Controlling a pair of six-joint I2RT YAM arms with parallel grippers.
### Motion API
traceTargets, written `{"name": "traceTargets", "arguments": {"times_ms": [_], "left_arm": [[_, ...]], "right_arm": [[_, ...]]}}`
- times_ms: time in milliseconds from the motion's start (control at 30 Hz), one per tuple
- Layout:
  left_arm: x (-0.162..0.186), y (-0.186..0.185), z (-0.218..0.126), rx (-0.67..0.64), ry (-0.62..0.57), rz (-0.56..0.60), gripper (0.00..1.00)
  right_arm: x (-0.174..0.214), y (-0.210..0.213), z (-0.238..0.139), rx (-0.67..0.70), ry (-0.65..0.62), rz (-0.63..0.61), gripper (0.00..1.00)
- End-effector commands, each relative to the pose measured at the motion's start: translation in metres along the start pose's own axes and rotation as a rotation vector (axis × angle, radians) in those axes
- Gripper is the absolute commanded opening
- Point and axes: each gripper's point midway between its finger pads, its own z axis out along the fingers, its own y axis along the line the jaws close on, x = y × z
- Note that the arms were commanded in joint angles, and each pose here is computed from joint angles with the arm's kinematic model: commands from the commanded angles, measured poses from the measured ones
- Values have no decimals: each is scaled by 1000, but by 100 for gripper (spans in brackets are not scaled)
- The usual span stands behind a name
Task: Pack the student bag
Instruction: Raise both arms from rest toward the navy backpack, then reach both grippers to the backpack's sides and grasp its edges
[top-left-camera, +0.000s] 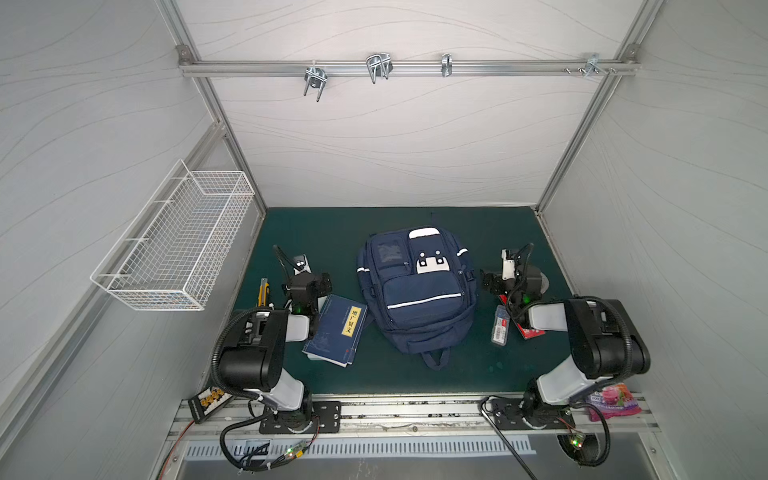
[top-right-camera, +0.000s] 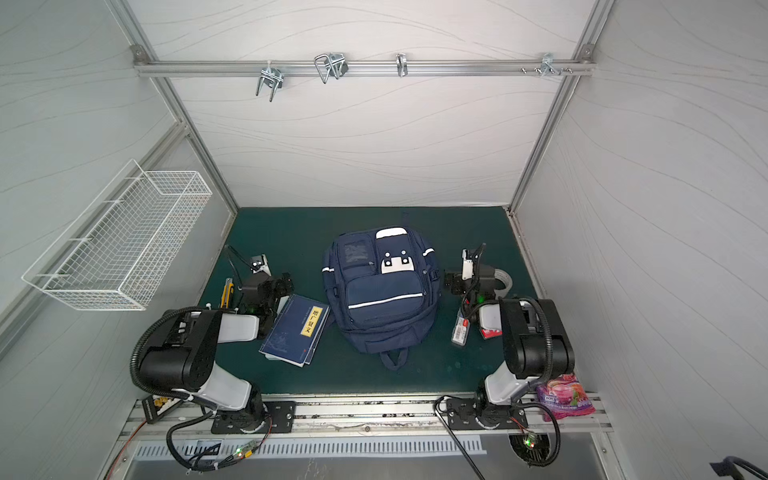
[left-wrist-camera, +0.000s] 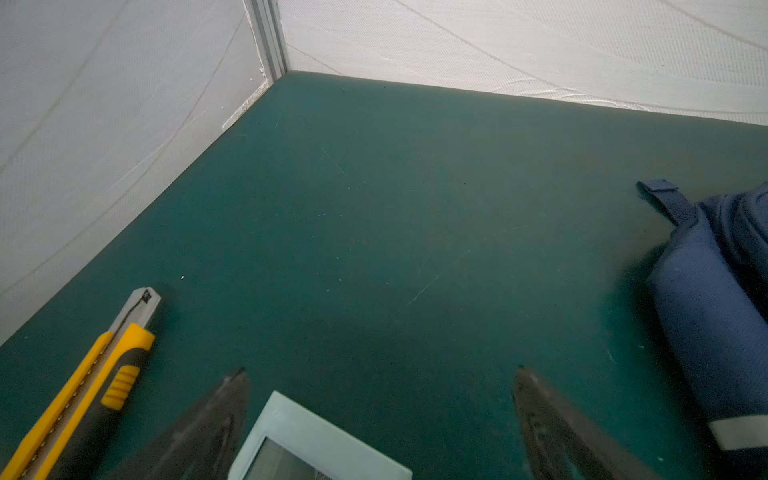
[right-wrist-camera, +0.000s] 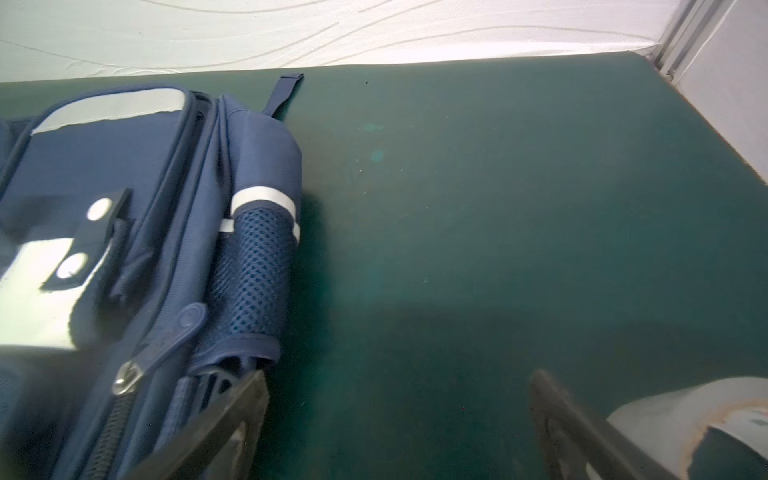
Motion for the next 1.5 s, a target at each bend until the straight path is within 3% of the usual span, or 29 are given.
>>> {"name": "traceTargets", "arguments": {"times_ms": [0,733,833,900,933,967,1033,1067,1133,1200,1267,1333,1467], "left_arm": [[-18,-2,3,6,-53,-13,99],[-17,-3,4,8,-32,-14,99],[-26,-5,2,21,-57,-6,94],[-51,-6,-1,-38,44,41,99],[-67,1,-8,-117,86,26,99],[-93,6,-17,-177,104,-54,99],[-118,-2,-37,-155,200,-248,99],[-115,-10,-49,-148,267,-344,98],[-106,-45,-68,-46,369,-474,96],[-82,-94,-88,98,477,-517,96],[-48,-147,-116,219,591,-454,97],[-18,-179,-142,265,687,-367,97],[26,-217,-179,342,821,-301,98]], "right_arm": [[-5,4,-3,-5,-18,-28,99],[-7,3,-3,1,-24,-31,99],[-27,-9,-8,98,74,8,99],[-71,-21,-32,238,216,211,99],[-89,-9,-44,194,284,277,99],[-107,9,-50,122,312,319,99],[-108,21,-51,92,337,481,99],[-98,20,-49,86,381,635,99],[-92,35,-43,-77,465,816,99],[-91,48,-46,-69,525,763,99],[-95,62,-52,5,577,557,99],[-86,73,-57,30,674,452,99],[-61,71,-64,104,780,389,99]]}}
